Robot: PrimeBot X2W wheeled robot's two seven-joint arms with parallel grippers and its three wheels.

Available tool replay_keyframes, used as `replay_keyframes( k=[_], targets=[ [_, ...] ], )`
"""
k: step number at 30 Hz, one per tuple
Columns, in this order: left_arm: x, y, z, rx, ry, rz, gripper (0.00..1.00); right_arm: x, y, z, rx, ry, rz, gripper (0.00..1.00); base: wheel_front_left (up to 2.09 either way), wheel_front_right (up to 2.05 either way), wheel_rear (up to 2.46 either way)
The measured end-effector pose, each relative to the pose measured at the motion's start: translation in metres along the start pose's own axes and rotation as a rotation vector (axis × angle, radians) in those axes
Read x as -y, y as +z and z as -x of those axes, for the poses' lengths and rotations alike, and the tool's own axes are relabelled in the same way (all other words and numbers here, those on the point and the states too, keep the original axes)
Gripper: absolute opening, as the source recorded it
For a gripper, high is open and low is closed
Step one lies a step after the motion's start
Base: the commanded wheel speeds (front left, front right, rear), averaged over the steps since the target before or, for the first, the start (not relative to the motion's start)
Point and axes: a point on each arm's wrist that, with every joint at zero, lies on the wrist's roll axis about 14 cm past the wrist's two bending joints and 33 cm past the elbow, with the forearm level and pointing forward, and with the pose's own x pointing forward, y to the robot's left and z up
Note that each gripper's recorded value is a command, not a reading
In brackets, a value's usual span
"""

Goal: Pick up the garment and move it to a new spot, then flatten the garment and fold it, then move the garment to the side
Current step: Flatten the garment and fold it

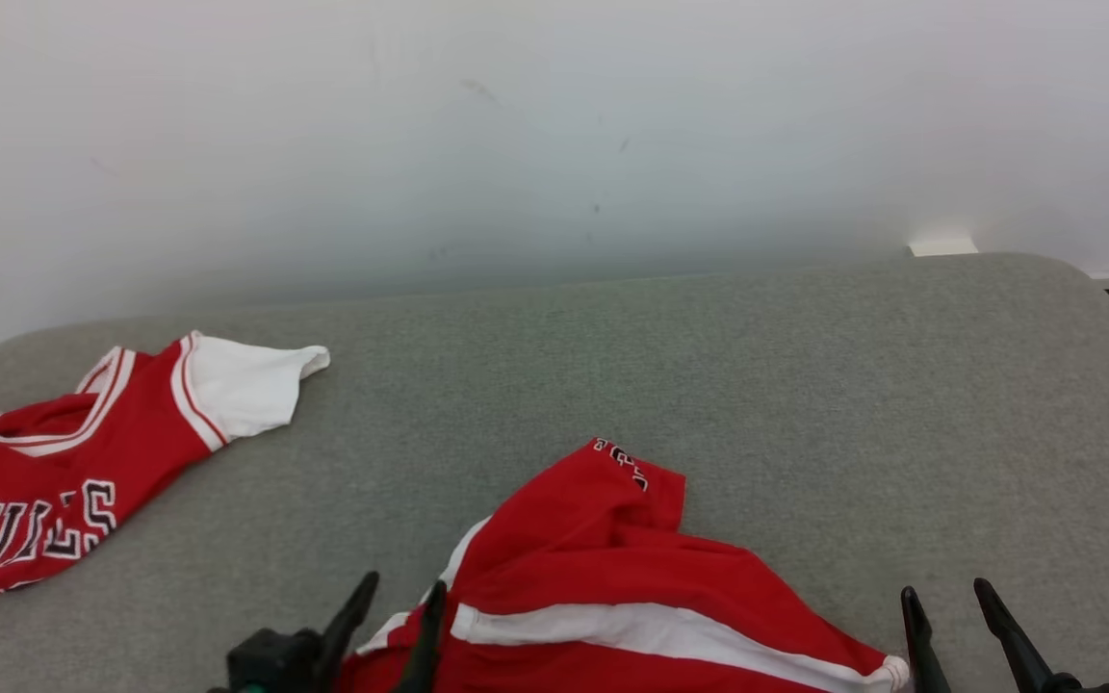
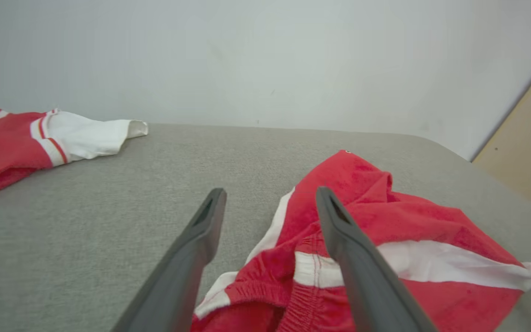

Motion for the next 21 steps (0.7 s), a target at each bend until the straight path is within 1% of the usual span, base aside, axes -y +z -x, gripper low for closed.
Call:
replay_keyframes(
  k=[3, 5, 7, 8, 14, 15, 21],
  targets=[
    [0.021, -0.026, -0.007, -0.131, -0.094, 0.013, 1.00, 0.008, -0.001, 0.005, -0.002, -0.029, -0.002, 1.00, 0.00, 0.00, 0.00],
    [0.027, -0.043, -0.008, -0.216, -0.128, 0.036, 1.00, 0.013, -0.001, 0.009, -0.003, -0.049, -0.003, 1.00, 0.00, 0.00, 0.00],
    [0.031, -0.057, -0.009, -0.290, -0.165, 0.021, 1.00, 0.018, -0.001, 0.012, -0.003, -0.068, -0.003, 1.00, 0.00, 0.00, 0.00],
    [0.033, -0.061, -0.010, -0.314, -0.177, 0.034, 1.00, 0.022, -0.001, 0.013, -0.004, -0.079, -0.003, 1.00, 0.00, 0.00, 0.00],
    [0.036, -0.076, -0.014, -0.408, -0.210, 0.088, 1.00, 0.031, -0.004, 0.019, -0.014, -0.115, -0.004, 1.00, 0.00, 0.00, 0.00],
    [0.037, -0.078, -0.013, -0.420, -0.218, 0.084, 1.00, 0.032, -0.004, 0.019, -0.014, -0.117, -0.004, 1.00, 0.00, 0.00, 0.00],
    [0.039, -0.077, -0.013, -0.417, -0.233, 0.112, 1.00, 0.033, -0.004, 0.019, -0.013, -0.122, -0.006, 1.00, 0.00, 0.00, 0.00]
  ],
)
